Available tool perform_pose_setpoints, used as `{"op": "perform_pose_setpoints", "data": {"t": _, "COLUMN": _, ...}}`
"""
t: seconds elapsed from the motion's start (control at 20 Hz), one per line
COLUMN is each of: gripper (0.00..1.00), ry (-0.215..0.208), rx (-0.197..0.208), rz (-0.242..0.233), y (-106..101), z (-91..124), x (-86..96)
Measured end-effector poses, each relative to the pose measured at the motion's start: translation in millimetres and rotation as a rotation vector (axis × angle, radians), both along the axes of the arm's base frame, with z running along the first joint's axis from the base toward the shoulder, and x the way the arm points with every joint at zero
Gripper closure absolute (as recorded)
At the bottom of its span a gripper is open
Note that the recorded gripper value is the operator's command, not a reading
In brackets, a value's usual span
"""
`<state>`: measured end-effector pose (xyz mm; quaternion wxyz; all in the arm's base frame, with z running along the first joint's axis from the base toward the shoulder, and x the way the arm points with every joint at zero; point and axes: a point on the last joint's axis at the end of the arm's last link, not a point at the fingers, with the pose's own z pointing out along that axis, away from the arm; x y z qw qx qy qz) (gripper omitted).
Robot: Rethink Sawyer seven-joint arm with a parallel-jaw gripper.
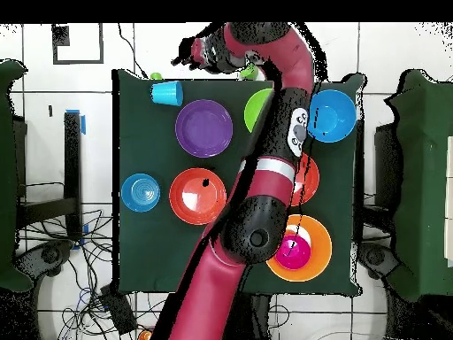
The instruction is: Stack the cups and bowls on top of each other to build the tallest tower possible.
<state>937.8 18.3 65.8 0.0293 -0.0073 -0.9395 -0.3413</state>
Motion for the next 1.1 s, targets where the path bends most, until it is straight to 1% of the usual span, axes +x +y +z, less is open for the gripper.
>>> {"op": "perform_pose_setpoints", "data": {"t": 0.1, "gripper": 0.0, "ry": -0.021, "rx": 0.004, "rz": -0.004, "y": -8, "z": 11, "x": 5.5}}
{"op": "perform_pose_setpoints", "data": {"t": 0.2, "gripper": 0.0, "ry": -0.059, "rx": 0.021, "rz": -0.015, "y": -21, "z": 30, "x": 13.4}}
{"op": "perform_pose_setpoints", "data": {"t": 0.35, "gripper": 0.0, "ry": -0.097, "rx": 0.042, "rz": -0.027, "y": -33, "z": 44, "x": 19.2}}
{"op": "perform_pose_setpoints", "data": {"t": 0.4, "gripper": 0.0, "ry": -0.114, "rx": 0.05, "rz": -0.025, "y": -38, "z": 47, "x": 20.7}}
{"op": "perform_pose_setpoints", "data": {"t": 0.45, "gripper": 0.0, "ry": -0.121, "rx": 0.051, "rz": -0.021, "y": -40, "z": 47, "x": 20.9}}
{"op": "perform_pose_setpoints", "data": {"t": 0.65, "gripper": 0.0, "ry": -0.13, "rx": 0.052, "rz": -0.006, "y": -41, "z": 42, "x": 19.8}}
{"op": "perform_pose_setpoints", "data": {"t": 0.8, "gripper": 0.0, "ry": -0.125, "rx": 0.057, "rz": -0.001, "y": -39, "z": 34, "x": 17.9}}
{"op": "perform_pose_setpoints", "data": {"t": 1.1, "gripper": 0.0, "ry": -0.088, "rx": 0.076, "rz": 0.005, "y": -28, "z": 1, "x": 9.0}}
